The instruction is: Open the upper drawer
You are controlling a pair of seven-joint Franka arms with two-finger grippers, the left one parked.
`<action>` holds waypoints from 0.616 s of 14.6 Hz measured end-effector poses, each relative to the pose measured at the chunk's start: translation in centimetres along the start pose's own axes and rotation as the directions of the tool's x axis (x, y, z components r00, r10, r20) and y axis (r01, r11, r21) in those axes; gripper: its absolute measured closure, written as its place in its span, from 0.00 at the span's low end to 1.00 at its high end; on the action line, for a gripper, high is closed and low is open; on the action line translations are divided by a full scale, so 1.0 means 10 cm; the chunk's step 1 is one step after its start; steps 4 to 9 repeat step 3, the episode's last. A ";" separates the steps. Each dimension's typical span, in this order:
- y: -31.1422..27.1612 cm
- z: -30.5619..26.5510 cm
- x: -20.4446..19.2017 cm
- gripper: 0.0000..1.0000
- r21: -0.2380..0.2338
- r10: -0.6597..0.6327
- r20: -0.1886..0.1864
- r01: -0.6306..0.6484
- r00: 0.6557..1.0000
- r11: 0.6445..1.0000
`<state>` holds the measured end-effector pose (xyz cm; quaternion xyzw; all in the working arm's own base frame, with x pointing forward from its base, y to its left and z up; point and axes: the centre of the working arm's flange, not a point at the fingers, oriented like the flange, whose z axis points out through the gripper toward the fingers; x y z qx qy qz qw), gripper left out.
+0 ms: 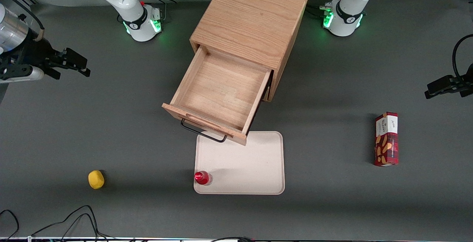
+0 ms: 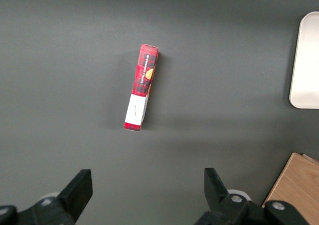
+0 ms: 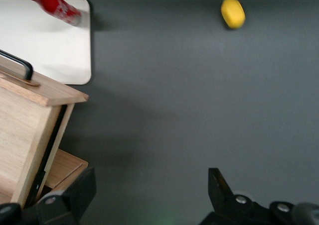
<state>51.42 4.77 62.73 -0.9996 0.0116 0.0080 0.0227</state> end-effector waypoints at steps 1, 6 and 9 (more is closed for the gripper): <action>0.06 0.04 -0.02 0.00 -0.024 0.017 0.007 -0.017 1.000 1.000; 0.12 0.12 -0.01 0.00 -0.051 0.029 0.022 -0.028 0.999 0.998; 0.12 0.12 -0.01 0.00 -0.051 0.029 0.022 -0.028 0.999 0.998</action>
